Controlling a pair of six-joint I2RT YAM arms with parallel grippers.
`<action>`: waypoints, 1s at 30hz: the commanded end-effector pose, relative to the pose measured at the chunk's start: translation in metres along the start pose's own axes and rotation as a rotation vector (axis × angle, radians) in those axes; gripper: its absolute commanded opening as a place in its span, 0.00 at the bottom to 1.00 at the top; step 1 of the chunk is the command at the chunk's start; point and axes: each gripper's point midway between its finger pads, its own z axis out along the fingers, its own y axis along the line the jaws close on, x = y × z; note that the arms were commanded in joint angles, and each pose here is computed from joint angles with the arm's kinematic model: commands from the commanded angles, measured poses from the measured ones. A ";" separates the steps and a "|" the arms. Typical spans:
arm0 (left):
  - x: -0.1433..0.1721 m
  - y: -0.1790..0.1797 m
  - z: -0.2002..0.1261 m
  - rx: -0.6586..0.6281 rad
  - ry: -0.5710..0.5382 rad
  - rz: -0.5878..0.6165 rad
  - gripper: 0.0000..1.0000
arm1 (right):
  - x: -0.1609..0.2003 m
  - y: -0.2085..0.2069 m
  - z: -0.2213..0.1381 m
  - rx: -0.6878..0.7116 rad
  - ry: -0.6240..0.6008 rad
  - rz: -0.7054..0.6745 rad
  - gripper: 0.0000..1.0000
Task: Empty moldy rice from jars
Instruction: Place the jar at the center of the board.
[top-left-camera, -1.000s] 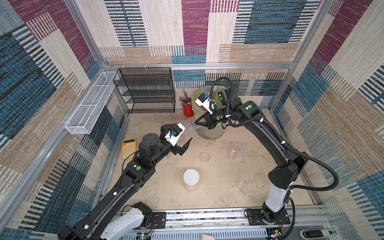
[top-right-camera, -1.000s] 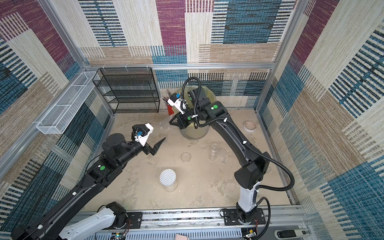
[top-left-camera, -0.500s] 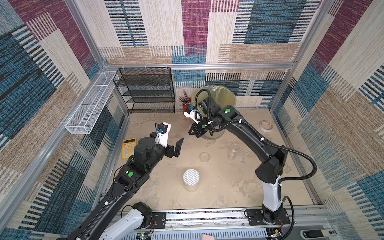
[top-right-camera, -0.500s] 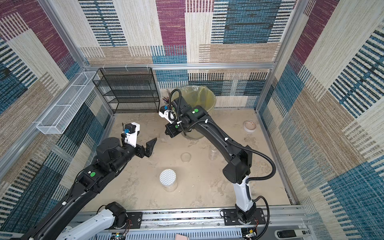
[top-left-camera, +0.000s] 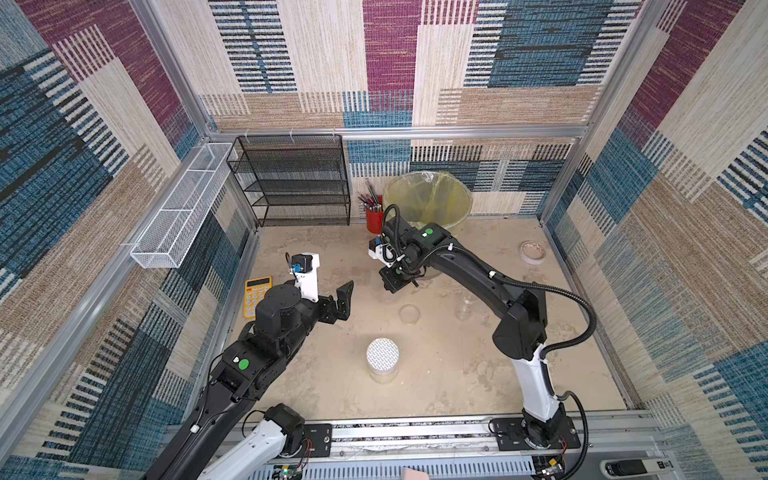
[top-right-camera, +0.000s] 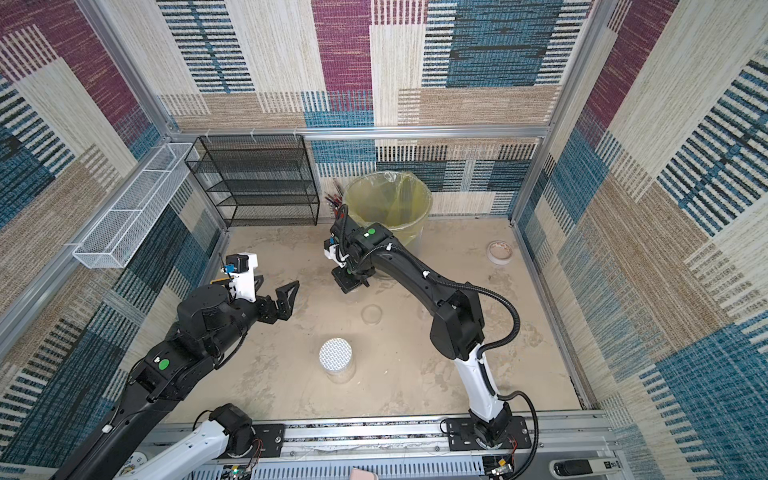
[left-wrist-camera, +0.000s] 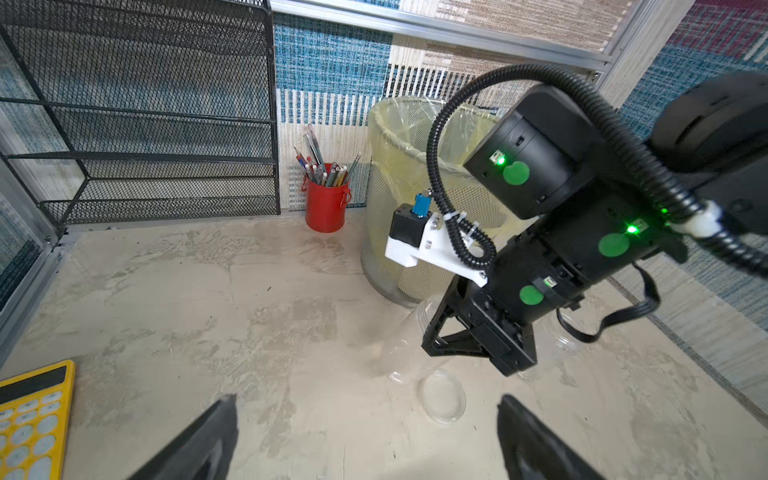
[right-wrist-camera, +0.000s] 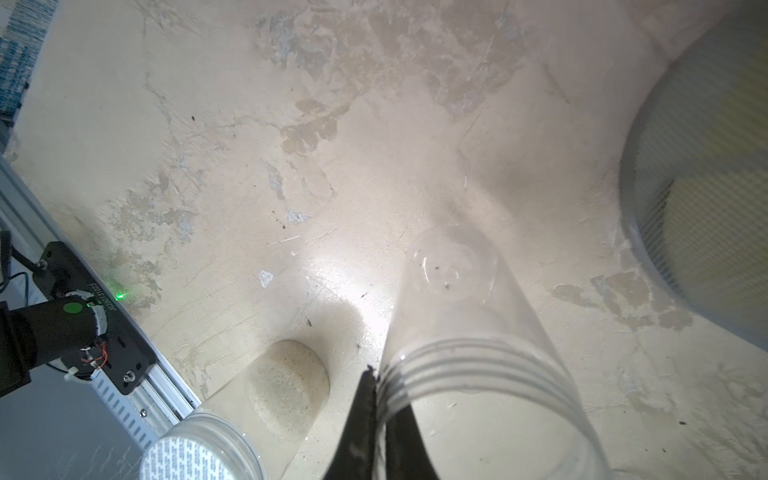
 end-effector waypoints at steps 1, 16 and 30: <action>0.011 0.005 0.000 -0.029 0.056 -0.033 0.99 | 0.002 -0.001 0.008 0.022 0.020 0.009 0.00; 0.041 -0.004 0.014 0.001 0.212 -0.122 0.99 | 0.010 -0.008 0.032 0.071 0.081 0.020 0.00; 0.047 -0.003 0.007 0.015 0.204 -0.119 0.99 | 0.011 -0.006 0.038 0.076 0.091 0.017 0.02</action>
